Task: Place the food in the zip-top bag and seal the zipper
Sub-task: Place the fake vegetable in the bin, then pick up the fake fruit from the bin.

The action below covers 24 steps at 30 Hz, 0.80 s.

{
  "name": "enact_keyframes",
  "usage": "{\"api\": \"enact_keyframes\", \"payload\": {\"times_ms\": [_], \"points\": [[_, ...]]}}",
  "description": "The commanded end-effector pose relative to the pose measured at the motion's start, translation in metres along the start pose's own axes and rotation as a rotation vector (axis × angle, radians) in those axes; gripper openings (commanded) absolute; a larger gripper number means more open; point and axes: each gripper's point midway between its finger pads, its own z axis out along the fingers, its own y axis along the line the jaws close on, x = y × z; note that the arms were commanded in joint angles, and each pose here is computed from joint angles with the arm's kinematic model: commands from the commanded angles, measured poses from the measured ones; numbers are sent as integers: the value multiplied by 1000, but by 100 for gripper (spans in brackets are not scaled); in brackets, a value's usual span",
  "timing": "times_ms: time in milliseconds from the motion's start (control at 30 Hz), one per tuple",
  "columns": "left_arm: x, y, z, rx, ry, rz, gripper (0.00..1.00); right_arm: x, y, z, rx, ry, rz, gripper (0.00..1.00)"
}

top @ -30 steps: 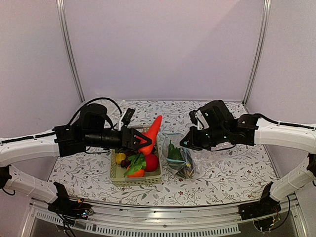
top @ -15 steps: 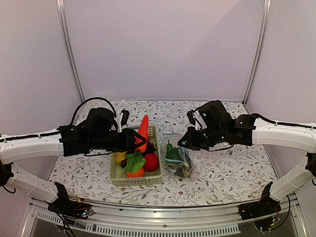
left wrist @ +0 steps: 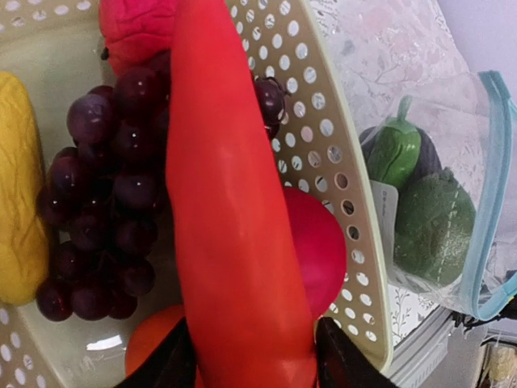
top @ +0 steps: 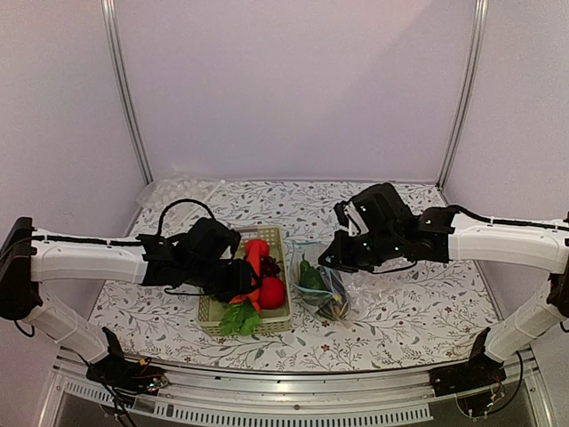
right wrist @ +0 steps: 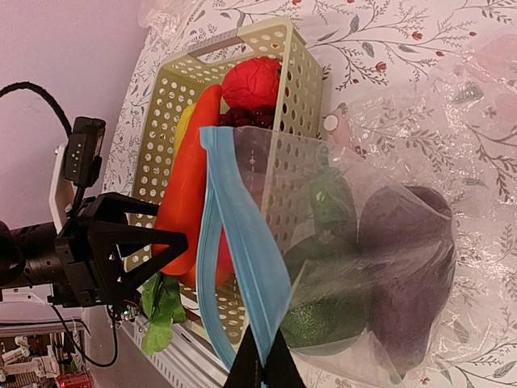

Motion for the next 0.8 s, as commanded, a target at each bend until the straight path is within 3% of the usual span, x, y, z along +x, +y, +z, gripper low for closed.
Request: {"api": "enact_keyframes", "payload": {"times_ms": [0,100,333,767], "points": [[-6,-5,1,2,12,11,64,-5,7,1,-4,-13,-12,0],[-10,-4,-2,-16,8,21,75,-6,6,0,0,-18,-10,0],[-33,13,-29,-99,-70,37,82,-7,5,-5,7,-27,-15,0],[-59,79,-18,-315,-83,13,65,-6,2,-7,16,-29,-26,0]]}}
